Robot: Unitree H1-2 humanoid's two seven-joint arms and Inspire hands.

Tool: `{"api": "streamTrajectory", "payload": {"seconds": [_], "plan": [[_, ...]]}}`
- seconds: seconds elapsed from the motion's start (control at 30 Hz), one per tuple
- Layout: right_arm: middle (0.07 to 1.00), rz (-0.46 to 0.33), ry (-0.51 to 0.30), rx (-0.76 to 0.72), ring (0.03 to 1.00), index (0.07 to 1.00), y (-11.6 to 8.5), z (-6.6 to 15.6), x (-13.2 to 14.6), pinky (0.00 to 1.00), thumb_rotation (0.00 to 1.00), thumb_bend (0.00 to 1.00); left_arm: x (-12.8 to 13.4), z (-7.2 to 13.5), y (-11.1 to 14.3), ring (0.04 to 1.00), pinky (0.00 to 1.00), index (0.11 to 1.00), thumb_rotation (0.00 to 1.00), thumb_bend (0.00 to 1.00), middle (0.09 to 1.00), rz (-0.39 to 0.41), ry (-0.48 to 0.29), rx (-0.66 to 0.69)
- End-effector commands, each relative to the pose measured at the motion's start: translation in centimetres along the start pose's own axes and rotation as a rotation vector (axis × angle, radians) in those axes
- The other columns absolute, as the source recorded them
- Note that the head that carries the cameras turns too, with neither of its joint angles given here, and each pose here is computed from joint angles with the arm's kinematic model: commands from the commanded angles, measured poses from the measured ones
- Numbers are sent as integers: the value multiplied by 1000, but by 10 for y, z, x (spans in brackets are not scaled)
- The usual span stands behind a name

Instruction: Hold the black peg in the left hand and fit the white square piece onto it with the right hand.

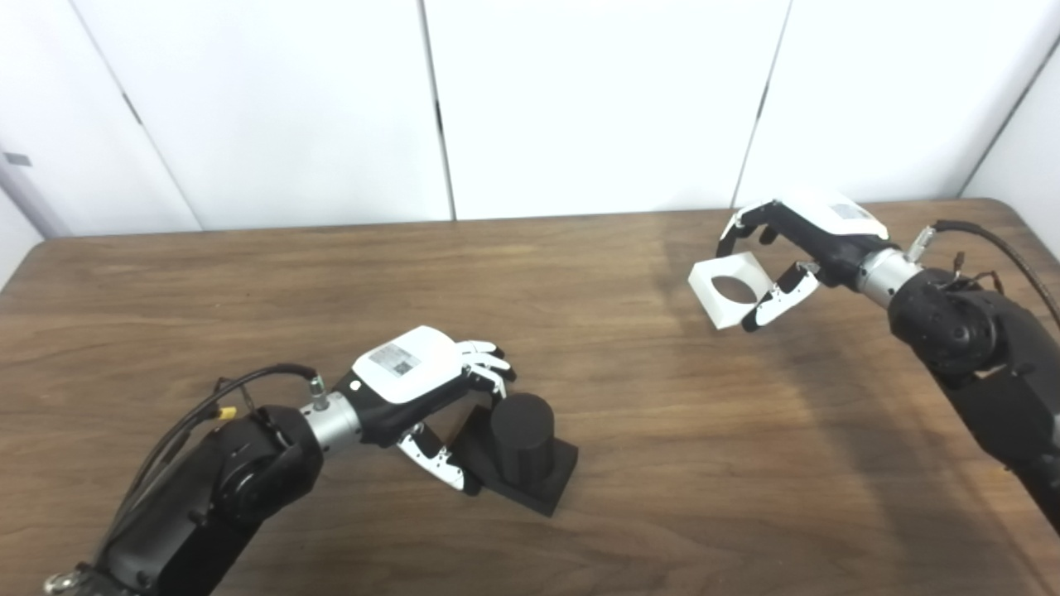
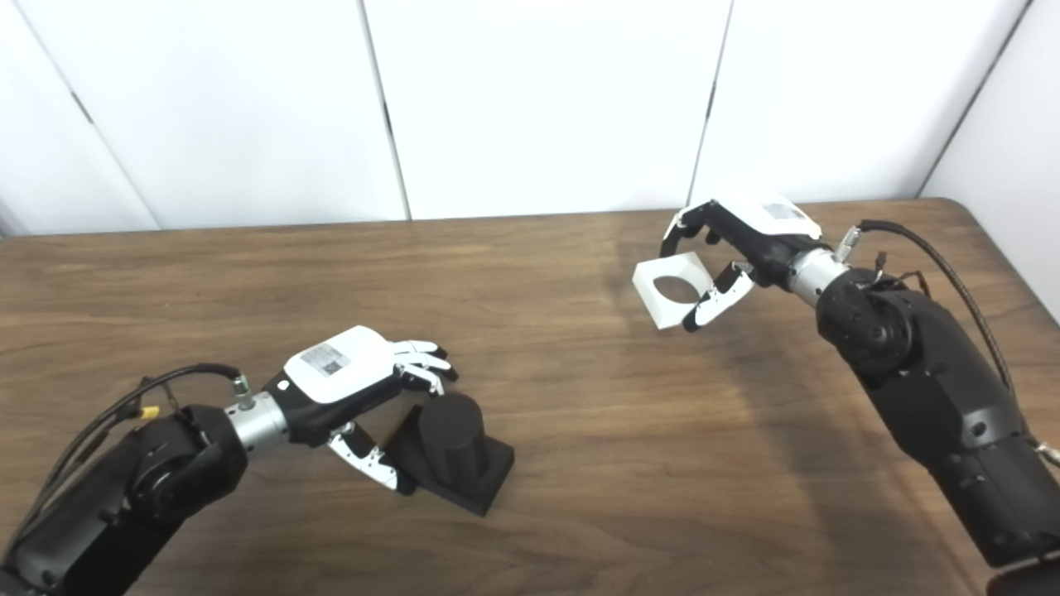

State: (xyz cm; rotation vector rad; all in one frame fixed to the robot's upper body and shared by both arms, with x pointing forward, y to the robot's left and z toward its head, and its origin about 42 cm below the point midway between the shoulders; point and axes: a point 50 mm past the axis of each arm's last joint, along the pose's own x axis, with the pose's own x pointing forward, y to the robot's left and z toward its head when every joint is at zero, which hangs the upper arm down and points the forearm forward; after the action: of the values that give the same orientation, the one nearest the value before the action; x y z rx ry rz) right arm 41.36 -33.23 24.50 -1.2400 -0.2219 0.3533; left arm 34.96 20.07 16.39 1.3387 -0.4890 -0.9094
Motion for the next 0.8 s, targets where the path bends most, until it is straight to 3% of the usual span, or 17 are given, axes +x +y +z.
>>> {"api": "streamTrajectory", "payload": {"seconds": [0.0,0.53,0.77], "plan": [[710,-60,-86,-30,725,479,-30,16,6,605,126,521,-1,3,-27,894,716,490,67,524,832,-141,24,34],[704,-36,-289,2,702,478,-41,83,4,592,129,521,6,5,-26,904,706,490,68,524,836,-133,29,35],[707,-24,-333,25,709,478,-45,108,-3,606,129,522,9,5,-27,903,715,490,68,524,831,-130,29,28]]}}
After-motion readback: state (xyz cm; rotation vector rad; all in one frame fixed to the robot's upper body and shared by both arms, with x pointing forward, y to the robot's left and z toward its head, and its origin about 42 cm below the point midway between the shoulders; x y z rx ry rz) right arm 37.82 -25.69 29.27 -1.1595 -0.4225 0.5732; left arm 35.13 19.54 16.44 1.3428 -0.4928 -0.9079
